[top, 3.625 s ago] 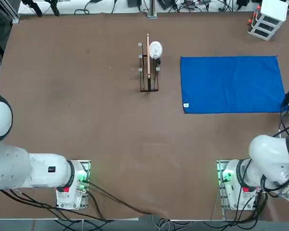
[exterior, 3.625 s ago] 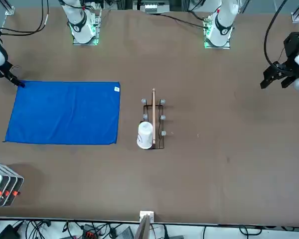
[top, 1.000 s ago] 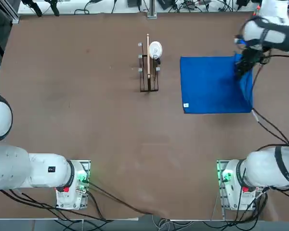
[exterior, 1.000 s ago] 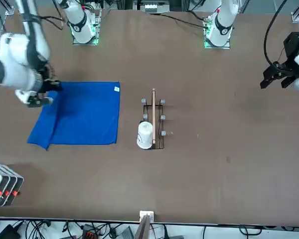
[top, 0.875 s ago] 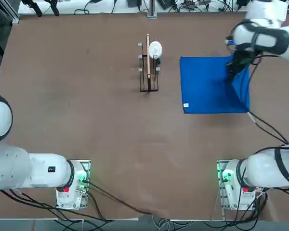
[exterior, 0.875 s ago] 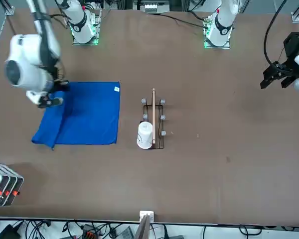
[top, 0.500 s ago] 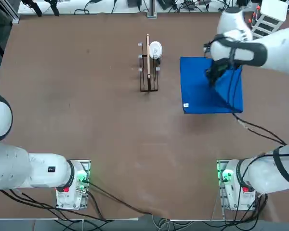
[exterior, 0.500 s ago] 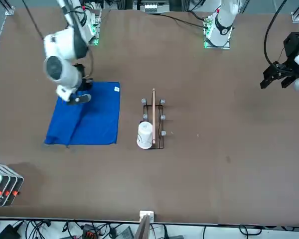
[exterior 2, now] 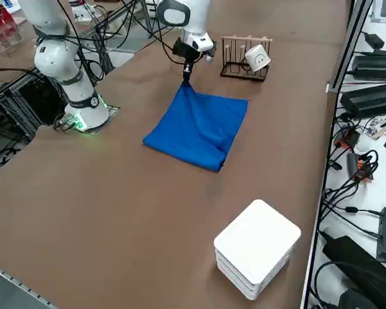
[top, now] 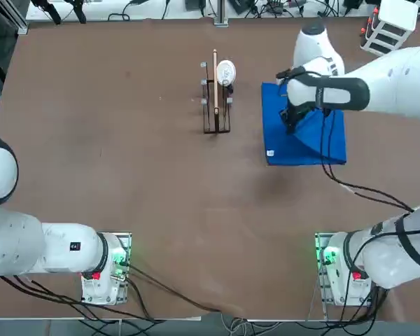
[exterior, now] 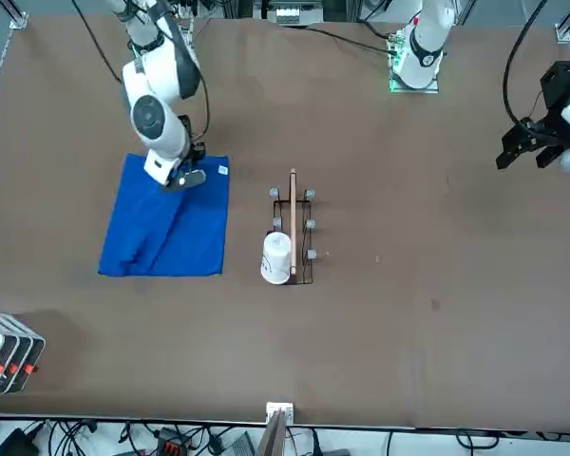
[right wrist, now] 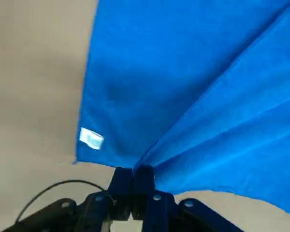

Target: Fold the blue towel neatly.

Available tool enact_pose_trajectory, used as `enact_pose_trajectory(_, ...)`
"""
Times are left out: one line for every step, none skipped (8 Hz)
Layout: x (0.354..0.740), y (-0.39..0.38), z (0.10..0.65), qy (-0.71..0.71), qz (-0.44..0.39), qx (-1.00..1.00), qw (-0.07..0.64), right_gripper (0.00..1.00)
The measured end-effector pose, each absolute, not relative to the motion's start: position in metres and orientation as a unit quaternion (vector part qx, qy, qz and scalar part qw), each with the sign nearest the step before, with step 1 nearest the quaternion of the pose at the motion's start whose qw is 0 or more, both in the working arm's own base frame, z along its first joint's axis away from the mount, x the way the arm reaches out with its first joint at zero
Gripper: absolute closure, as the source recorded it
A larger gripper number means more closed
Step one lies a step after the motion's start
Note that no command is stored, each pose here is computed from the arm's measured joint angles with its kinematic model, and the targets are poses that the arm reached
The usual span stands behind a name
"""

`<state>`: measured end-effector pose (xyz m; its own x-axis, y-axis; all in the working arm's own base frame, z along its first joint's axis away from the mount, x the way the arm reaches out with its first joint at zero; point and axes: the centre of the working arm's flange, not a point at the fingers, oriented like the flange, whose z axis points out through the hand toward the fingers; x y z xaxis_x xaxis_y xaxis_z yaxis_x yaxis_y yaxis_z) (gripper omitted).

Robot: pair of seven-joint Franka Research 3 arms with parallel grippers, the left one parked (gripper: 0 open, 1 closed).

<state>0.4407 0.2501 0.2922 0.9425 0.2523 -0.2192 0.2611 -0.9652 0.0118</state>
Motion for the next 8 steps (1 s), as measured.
enact_pose_trajectory(0.434,0.269,0.289,0.13,-0.096,0.987,0.02,0.97)
enact_pose_trajectory(0.428,0.284,0.284,0.13,-0.087,0.988,0.019,0.97)
enact_pose_trajectory(0.424,0.295,0.28,0.127,-0.079,0.989,0.018,0.97)
enact_pose_trajectory(0.42,0.304,0.275,0.124,-0.074,0.989,0.018,0.97)
enact_pose_trajectory(0.415,0.313,0.271,0.123,-0.072,0.99,0.019,0.97)
enact_pose_trajectory(0.409,0.321,0.268,0.123,-0.072,0.99,0.021,0.97)
enact_pose_trajectory(0.403,0.329,0.266,0.121,-0.071,0.99,0.022,0.97)
enact_pose_trajectory(0.398,0.336,0.265,0.12,-0.069,0.99,0.022,0.97)
